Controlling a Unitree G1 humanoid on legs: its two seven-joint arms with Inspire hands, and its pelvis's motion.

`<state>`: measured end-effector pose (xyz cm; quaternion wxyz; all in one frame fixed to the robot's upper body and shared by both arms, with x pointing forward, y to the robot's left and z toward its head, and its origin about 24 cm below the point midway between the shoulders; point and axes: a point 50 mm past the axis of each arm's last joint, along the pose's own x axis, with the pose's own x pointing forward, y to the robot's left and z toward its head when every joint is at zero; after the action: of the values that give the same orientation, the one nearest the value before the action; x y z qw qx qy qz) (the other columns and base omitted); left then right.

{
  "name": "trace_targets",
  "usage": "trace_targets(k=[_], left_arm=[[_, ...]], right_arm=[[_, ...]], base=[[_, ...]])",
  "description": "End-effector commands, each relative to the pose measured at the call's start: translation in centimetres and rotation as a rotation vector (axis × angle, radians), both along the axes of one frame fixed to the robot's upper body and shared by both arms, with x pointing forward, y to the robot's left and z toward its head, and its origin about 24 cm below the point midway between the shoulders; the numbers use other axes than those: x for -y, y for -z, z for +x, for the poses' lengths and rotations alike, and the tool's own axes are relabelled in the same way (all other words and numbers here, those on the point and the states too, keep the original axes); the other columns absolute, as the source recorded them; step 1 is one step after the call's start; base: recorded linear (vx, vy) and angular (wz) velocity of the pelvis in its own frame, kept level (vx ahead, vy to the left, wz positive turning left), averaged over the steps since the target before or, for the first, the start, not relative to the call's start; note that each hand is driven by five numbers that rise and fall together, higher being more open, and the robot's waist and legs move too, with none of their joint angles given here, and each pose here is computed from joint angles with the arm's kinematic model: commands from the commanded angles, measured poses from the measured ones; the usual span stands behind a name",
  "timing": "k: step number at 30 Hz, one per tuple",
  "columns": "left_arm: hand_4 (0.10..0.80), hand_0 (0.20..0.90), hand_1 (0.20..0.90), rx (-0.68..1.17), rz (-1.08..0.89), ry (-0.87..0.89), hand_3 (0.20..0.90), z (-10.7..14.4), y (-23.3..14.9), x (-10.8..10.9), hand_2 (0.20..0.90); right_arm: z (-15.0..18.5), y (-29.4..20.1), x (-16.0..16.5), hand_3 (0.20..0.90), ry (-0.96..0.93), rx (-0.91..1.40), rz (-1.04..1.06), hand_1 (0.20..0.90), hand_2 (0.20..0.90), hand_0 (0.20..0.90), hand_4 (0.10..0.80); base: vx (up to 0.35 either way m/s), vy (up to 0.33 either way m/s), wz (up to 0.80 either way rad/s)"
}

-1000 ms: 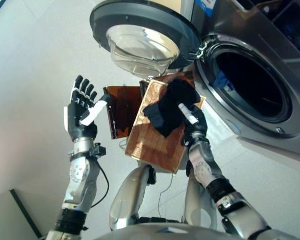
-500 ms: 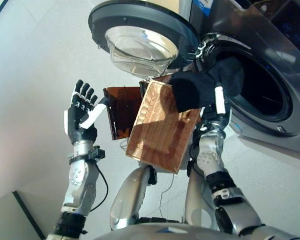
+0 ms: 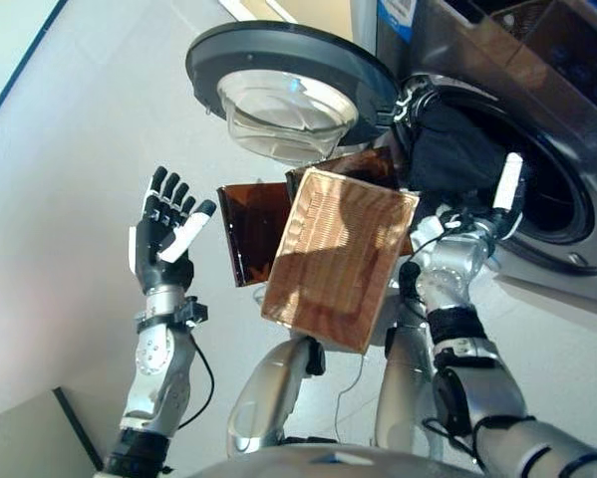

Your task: Pick up the clothes and place them into the washing machine

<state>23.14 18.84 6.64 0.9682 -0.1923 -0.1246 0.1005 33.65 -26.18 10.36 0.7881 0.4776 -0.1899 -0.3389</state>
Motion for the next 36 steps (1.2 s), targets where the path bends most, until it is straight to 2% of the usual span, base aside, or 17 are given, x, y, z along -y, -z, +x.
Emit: trace_targets(k=[1,14,19,24,36], left_arm=[[0.8,0.9,0.9,0.189,0.023,-0.037,0.9,-1.0,-3.1,-1.2,0.9],[0.8,0.9,0.9,0.226,0.029,0.049,0.9,-1.2,-3.9,-0.4,0.9],[0.8,0.9,0.9,0.225,0.035,0.076,0.9,-1.1,-3.9,-0.1,0.9],[0.8,0.9,0.9,0.232,0.044,0.104,0.9,-1.2,-4.1,0.1,0.9],[0.8,0.9,0.9,0.263,0.038,0.158,0.9,-1.2,-4.7,1.0,0.9]], right_arm=[[0.3,-5.1,1.9,0.2,0.101,0.165,-0.114,0.2,0.2,0.2,0.3],[0.2,-9.7,8.8,0.2,0.32,0.134,-0.012,0.2,0.2,0.2,0.3],[-0.2,-11.6,10.3,0.2,0.363,0.168,0.009,0.2,0.2,0.2,0.3],[-0.8,-13.5,11.2,0.2,0.402,0.244,0.052,0.2,0.2,0.2,0.3],[-0.5,-18.0,10.9,0.2,0.394,0.293,-0.005,0.2,0.2,0.2,0.3]], base=[[0.0,0.0,0.0],[0.005,0.004,-0.01],[0.0,0.0,0.0],[0.009,0.001,0.0],[-0.002,0.0,-0.01]])
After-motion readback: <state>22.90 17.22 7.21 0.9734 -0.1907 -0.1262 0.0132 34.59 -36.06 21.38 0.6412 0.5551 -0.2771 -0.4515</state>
